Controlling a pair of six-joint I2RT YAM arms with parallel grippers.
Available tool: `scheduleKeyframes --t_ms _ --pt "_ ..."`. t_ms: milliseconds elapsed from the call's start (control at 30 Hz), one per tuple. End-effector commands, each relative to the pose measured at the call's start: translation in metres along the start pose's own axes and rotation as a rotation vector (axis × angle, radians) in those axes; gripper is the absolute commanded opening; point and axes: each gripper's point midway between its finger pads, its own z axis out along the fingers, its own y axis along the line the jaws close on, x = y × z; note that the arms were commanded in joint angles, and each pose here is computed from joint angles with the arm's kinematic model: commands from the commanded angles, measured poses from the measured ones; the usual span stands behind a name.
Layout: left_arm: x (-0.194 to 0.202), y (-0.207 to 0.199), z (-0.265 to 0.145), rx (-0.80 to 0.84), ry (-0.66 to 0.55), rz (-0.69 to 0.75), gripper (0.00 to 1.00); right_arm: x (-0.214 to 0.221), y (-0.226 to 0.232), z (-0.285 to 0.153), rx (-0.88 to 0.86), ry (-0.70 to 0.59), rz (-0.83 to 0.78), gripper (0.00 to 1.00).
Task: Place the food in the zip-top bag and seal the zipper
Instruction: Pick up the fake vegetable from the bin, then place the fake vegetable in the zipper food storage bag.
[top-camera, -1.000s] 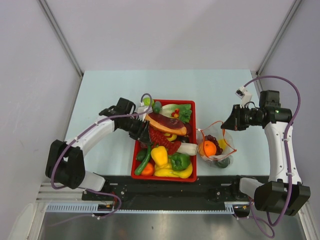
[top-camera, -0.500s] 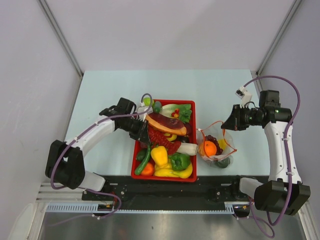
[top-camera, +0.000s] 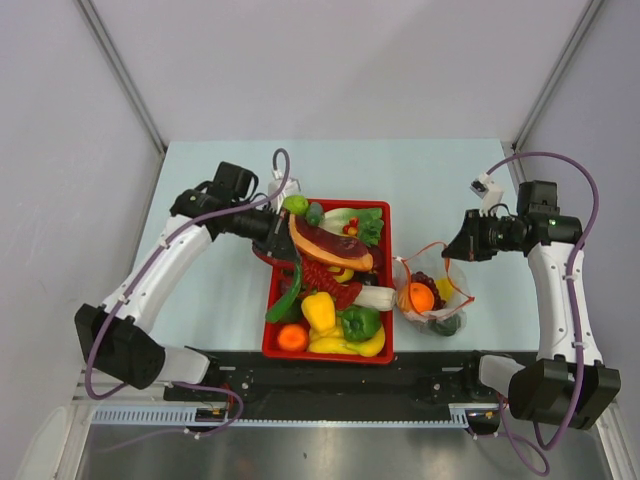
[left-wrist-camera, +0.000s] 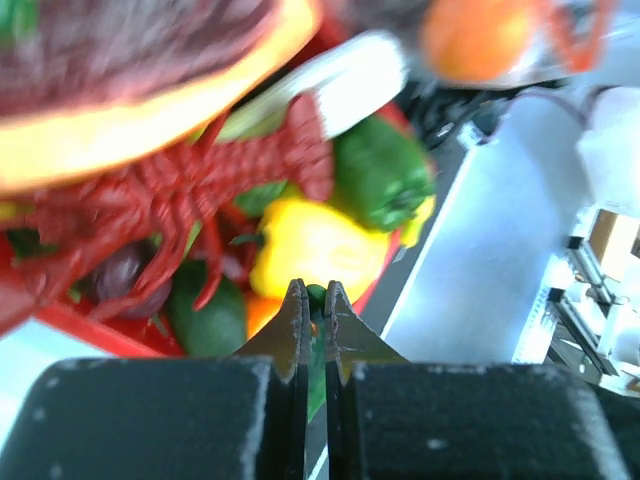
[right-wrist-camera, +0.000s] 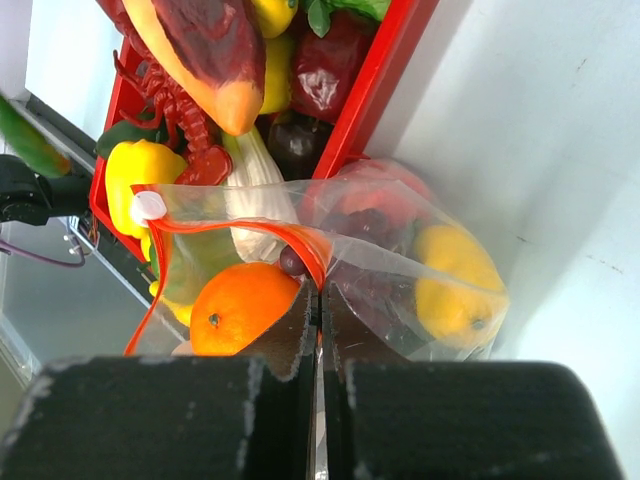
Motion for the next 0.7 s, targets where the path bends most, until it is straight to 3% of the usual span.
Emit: scheduleKeyframes --t_ms 0,33,167,333,367,533,667 --pt "-0.053 -0.049 -0.024 0.152 -0.148 0.142 0.0 -0.008 0.0 0.004 -0.022 -0.025 0.0 0.0" --pt "-0.064 -0.068 -0.026 0.181 -0.181 0.136 0.0 -0.008 0.001 0.005 -0.026 -0.024 0.006 0.0" --pt "-0.131 -0.142 -0.034 0.284 -0.48 0.398 0.0 -0.012 0.001 0.009 -0.052 -0.023 0.028 0.0" --pt "-0.164 -0.215 -0.009 0.373 -0.682 0.476 0.0 -0.014 -0.003 0.009 -0.049 -0.027 0.051 0.0" --pt "-0.183 -0.221 -0.006 0.355 -0.774 0.483 0.0 -0.016 -0.003 0.01 -0.058 -0.031 0.056 0.0" --pt "-0.207 -0.257 0.014 0.348 -0.976 0.538 0.0 -0.019 -0.008 0.008 -0.087 -0.043 0.119 0.0" --pt "-0.211 -0.253 0.041 0.338 -0.986 0.458 0.0 -0.021 -0.01 0.006 -0.105 -0.053 0.142 0.0"
